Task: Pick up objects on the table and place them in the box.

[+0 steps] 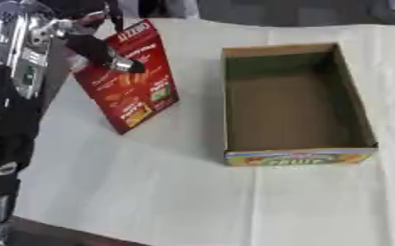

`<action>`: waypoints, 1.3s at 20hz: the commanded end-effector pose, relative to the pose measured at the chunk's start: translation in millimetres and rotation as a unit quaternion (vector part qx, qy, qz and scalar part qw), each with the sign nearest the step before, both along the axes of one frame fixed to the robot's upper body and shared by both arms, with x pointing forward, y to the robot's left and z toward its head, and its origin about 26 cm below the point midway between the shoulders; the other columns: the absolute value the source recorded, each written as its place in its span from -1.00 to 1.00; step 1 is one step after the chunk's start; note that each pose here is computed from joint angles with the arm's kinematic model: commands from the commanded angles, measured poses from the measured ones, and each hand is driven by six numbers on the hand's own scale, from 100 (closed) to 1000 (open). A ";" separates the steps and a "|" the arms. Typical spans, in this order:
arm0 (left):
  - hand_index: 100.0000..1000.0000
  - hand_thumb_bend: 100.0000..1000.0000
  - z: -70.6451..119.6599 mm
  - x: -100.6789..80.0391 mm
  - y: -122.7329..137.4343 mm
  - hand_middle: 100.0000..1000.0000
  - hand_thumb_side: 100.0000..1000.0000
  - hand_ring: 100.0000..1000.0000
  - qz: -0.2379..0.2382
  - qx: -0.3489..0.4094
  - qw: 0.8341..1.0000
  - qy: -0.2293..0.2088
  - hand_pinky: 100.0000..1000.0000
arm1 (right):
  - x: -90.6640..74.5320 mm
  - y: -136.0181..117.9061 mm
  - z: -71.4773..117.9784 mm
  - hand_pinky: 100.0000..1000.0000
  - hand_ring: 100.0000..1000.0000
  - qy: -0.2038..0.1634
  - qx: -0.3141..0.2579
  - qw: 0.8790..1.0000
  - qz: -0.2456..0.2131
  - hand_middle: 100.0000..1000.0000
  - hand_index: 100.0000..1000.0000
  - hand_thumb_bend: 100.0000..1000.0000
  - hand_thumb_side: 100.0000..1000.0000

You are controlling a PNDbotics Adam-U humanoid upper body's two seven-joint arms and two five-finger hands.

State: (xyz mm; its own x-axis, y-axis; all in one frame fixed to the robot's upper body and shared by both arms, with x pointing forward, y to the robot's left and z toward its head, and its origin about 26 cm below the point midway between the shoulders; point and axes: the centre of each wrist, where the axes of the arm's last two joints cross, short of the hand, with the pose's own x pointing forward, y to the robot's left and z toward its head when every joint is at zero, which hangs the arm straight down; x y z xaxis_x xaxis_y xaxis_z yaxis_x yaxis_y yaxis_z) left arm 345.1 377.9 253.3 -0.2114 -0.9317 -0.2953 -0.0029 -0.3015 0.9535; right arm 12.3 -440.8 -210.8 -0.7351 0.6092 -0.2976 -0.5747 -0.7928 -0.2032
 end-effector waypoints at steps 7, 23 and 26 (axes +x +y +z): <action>0.41 0.76 -14.9 8.8 -1.9 0.36 0.08 0.12 0.007 -0.029 0.999 0.040 -0.61 | -1.5 -7.6 3.8 -0.20 0.06 0.002 -0.004 1.000 -0.005 0.21 0.45 -1.00 1.00; 0.42 0.30 -60.6 12.3 -25.0 0.35 -0.20 0.10 -0.015 -0.068 0.987 0.146 -0.56 | -1.1 -9.5 4.8 -0.20 0.06 0.003 -0.002 1.000 -0.012 0.22 0.45 -1.00 1.00; 0.40 0.16 -61.9 10.6 -26.0 0.32 -0.33 0.08 -0.011 -0.062 0.987 0.146 -0.58 | -0.3 -10.2 5.1 -0.20 0.06 0.002 -0.003 1.000 -0.013 0.21 0.45 -1.00 1.00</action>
State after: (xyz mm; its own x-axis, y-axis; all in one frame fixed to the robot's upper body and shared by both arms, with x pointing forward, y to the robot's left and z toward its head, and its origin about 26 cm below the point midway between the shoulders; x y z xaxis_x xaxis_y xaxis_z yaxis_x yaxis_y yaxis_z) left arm 353.4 355.8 213.7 -0.2033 -0.9772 -0.0611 0.1186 -0.0865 0.9892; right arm 16.5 -441.0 -210.6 -0.7265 0.6224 -0.2912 -0.5846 -0.7826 -0.2140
